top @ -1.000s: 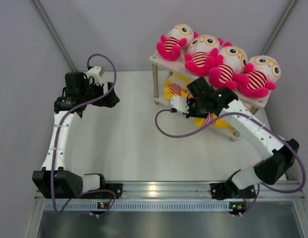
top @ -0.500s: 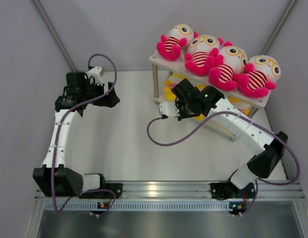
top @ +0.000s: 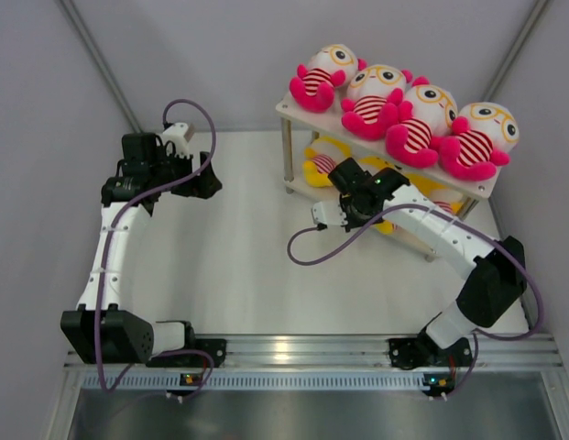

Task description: Place and organize the stuffed toys onto the shelf

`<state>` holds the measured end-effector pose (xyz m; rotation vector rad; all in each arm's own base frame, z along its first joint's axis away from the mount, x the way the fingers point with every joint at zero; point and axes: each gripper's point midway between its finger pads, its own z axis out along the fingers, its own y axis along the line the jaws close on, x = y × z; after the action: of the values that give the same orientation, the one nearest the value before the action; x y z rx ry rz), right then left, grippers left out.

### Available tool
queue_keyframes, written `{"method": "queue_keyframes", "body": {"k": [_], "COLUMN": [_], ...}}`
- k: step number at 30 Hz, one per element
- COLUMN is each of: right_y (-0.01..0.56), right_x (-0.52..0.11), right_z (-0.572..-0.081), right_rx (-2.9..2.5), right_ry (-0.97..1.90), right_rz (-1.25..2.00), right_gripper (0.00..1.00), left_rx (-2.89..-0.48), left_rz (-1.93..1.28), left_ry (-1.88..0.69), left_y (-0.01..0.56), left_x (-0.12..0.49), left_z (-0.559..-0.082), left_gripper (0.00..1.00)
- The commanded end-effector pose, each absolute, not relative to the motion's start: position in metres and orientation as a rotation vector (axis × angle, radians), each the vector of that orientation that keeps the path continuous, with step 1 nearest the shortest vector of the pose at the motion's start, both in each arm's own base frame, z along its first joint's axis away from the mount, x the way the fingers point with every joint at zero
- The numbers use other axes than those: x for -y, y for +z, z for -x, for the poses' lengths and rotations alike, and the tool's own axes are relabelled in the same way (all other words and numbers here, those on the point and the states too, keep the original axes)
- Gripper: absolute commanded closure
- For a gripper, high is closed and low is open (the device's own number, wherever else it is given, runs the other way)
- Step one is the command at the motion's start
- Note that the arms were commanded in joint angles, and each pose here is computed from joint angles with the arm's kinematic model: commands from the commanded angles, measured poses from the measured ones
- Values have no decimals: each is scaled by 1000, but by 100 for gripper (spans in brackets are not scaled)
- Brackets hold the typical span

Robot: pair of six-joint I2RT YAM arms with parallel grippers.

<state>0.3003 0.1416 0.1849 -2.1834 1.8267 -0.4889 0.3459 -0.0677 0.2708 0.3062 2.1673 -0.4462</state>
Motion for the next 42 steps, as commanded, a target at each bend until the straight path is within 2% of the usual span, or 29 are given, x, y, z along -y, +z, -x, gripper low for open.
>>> {"method": "queue_keyframes", "body": {"k": [1, 7, 16, 30, 33, 34, 36, 37, 40, 42], "right_y": [197, 188, 177, 160, 160, 161, 168, 171, 181, 189], "right_x": [-133, -137, -151, -149, -143, -141, -140, -139, -136, -138], "right_z": [-327, -356, -371, -369, -368, -368, -367, -367, -360, -353], "right_rx": [-1745, -1622, -1546, -1473, -1490, -1500, -1512, -1516, -1535, -1541], "right_ry": [-612, -652, -627, -520, -529, -538, -537, -539, -550, -549], "right_rz": [2129, 2119, 2143, 2031, 2004, 1994, 1945, 1929, 1882, 1854], "right_gripper": [100, 100, 100, 100, 92, 82, 73, 62, 45, 41], "left_rx": [-2129, -2123, -2119, -2124, -2118, -2116, -2115, -2116, -2115, -2116], "left_rz": [-320, -316, -303, -287, -292, -293, -292, -290, -292, -294], "left_ry": [-468, -465, -450, -455, -457, -458, -460, -465, -473, -474], "left_y": [284, 287, 289, 290, 291, 291, 292, 292, 292, 292], "left_x": [70, 70, 67, 66, 67, 67, 67, 68, 69, 69], "left_z": [-347, -347, -348, -350, -349, -349, -349, -349, -349, -348], "left_gripper": [8, 8, 8, 8, 8, 8, 8, 8, 8, 8]}}
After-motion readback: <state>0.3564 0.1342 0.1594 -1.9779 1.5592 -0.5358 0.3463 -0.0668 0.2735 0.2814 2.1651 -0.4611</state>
